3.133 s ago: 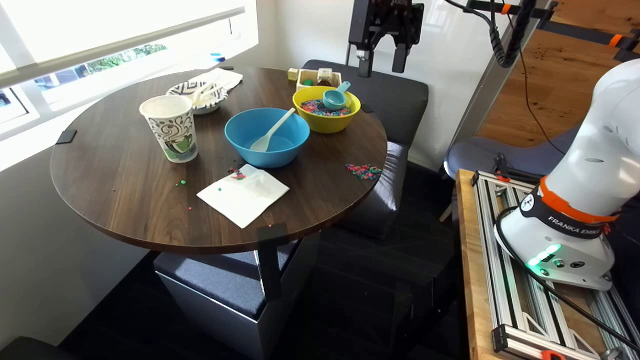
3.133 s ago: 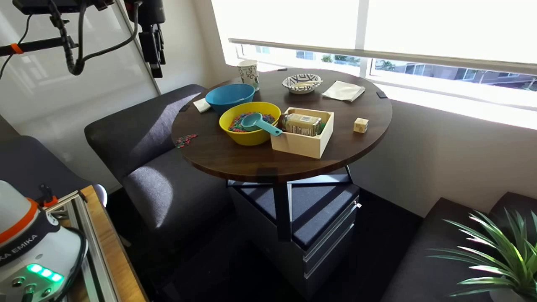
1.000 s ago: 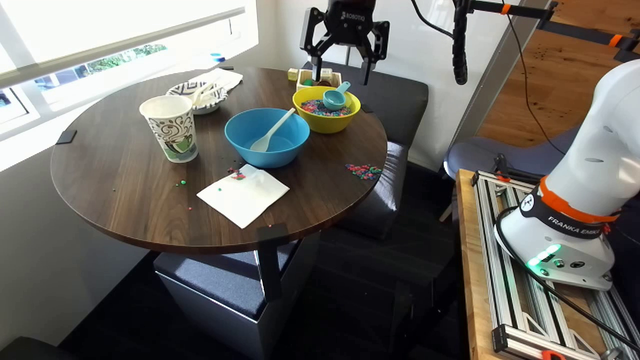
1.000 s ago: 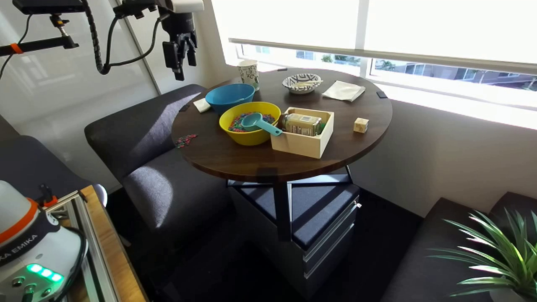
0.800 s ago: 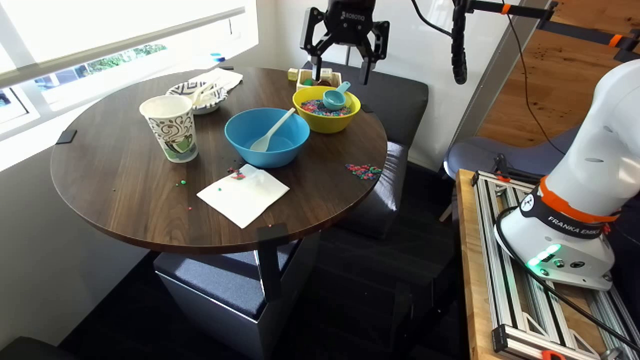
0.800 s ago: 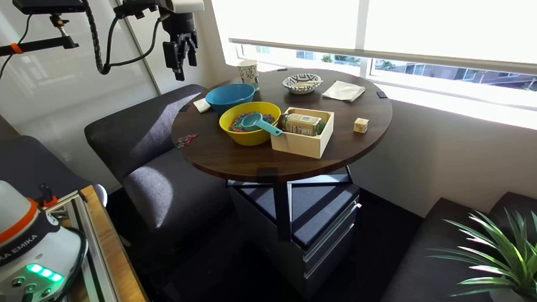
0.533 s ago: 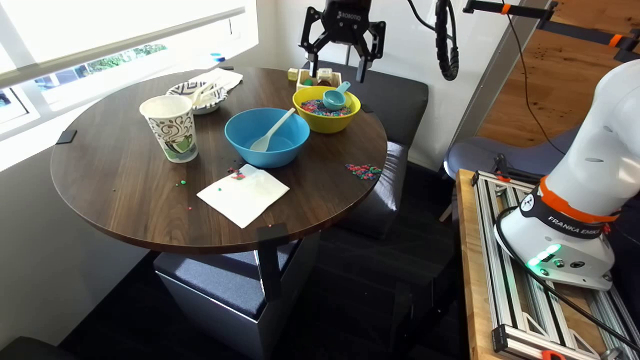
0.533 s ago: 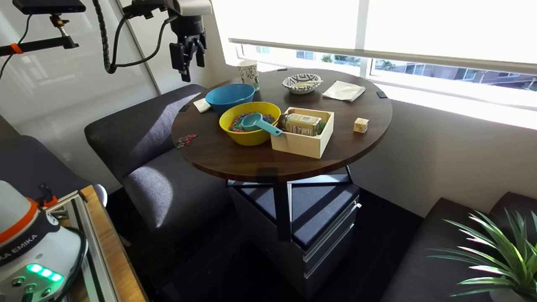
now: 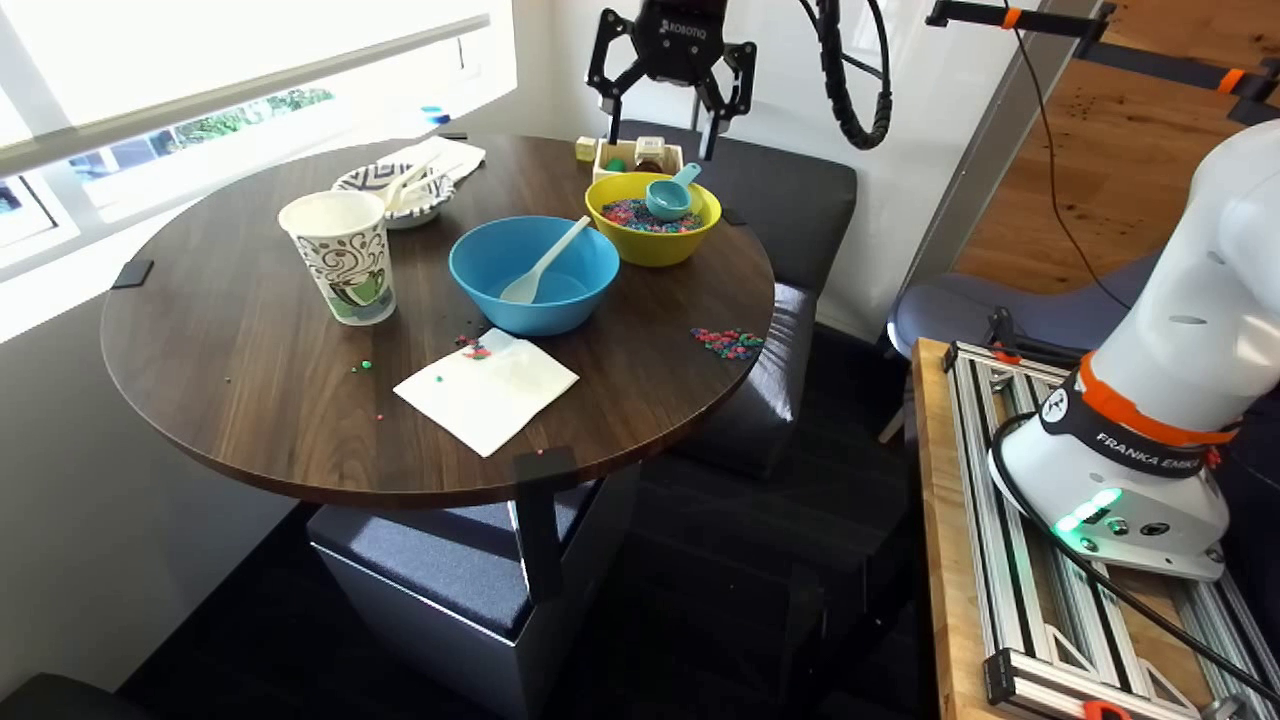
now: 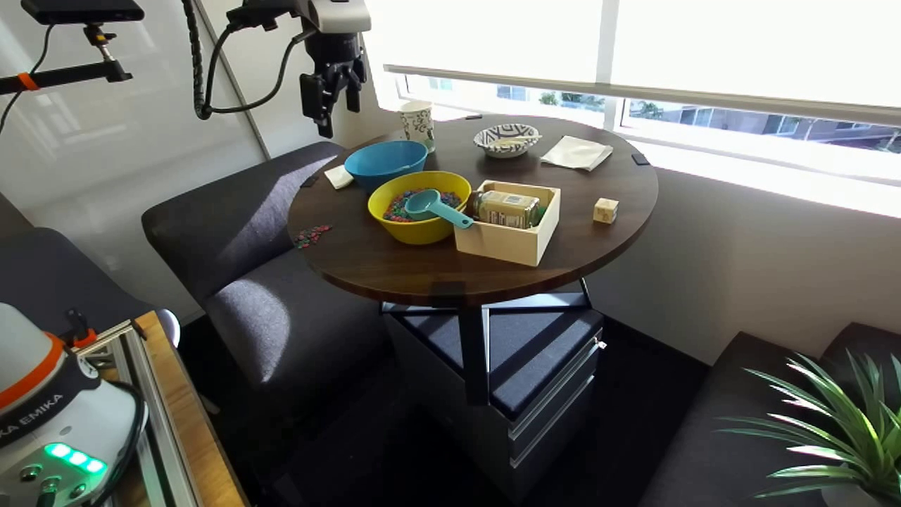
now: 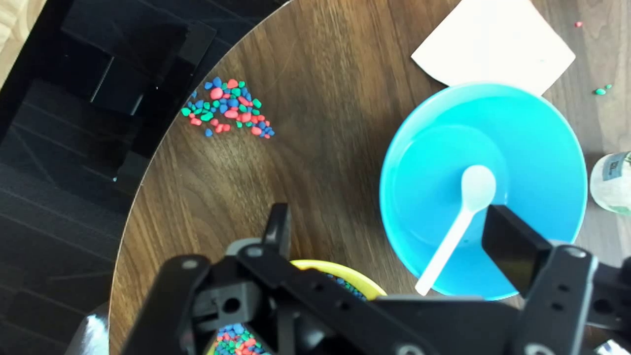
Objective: Put the blue bowl on the white bowl
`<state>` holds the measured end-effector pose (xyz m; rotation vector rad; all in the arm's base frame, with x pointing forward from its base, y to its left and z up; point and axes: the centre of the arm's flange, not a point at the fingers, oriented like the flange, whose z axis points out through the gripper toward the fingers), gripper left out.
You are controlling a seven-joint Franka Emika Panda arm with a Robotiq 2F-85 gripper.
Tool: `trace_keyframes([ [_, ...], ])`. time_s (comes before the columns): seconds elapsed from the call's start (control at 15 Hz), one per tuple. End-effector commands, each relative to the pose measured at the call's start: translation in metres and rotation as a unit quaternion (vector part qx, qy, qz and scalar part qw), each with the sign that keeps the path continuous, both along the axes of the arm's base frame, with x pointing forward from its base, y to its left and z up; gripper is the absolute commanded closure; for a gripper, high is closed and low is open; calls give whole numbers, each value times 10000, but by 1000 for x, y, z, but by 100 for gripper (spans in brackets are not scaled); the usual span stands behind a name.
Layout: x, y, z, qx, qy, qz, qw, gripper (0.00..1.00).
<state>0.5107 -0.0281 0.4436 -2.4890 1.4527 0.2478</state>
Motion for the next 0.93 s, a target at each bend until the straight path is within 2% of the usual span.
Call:
trace_keyframes([
  [0.0,0,0,0,1,0,-1,10000,0],
  [0.67,0,0,0,3,0,-4,10000,0],
  [0.87,11,-5,1,62,-28,-326,9994,0],
])
